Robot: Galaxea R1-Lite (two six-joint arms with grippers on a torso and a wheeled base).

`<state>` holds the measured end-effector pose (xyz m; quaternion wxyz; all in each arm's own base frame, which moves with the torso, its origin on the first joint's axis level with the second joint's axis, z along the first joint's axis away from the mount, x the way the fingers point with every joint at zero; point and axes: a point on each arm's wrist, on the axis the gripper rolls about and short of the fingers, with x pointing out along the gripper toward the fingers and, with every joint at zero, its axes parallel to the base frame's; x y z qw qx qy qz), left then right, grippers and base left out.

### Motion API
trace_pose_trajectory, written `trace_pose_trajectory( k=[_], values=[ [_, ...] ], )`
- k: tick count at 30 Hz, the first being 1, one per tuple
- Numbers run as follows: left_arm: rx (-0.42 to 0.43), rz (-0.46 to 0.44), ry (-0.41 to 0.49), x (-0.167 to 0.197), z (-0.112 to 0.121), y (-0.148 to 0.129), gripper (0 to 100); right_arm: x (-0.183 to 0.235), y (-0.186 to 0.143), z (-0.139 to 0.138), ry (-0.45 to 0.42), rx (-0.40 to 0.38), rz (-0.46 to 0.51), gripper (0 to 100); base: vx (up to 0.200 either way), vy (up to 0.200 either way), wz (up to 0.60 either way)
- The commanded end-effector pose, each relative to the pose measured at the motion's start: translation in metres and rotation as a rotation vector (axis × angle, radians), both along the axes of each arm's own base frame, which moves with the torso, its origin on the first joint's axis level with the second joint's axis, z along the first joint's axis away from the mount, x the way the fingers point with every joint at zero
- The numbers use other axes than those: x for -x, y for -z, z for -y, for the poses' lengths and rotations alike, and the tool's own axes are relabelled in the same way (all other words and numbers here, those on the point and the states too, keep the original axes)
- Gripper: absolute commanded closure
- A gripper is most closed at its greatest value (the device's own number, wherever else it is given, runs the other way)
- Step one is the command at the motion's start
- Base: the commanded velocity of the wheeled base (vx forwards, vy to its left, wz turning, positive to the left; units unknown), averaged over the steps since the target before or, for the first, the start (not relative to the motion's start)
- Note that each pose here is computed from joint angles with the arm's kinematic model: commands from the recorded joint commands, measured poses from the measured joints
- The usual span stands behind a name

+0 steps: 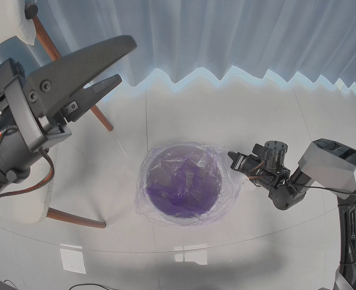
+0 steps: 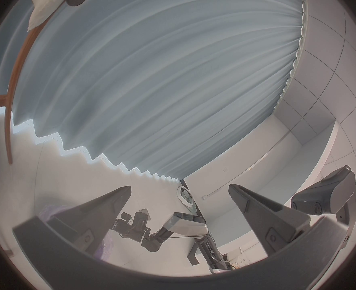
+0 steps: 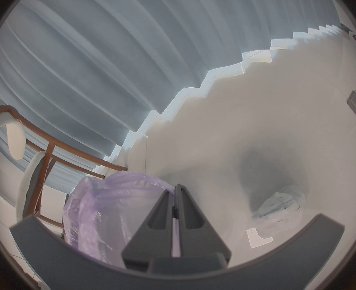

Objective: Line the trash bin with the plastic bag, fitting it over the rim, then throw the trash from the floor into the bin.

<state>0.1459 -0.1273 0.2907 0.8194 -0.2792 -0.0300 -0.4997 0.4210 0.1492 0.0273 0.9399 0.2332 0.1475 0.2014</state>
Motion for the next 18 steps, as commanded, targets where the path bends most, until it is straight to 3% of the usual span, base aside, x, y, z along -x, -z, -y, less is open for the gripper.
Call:
trace_pose_trajectory(
  k=[1, 18],
  values=[
    [-0.006, -0.007, -0.001, -0.001, 0.000, 0.002, 0, -0.005, 0.016, 0.002, 0.013, 0.008, -0.024, 100, 0.000, 0.000, 0.00],
    [-0.025, 0.019, -0.013, 0.000, 0.000, 0.003, 0, -0.018, 0.067, -0.002, 0.016, 0.023, -0.085, 100, 0.000, 0.000, 0.00]
  ],
)
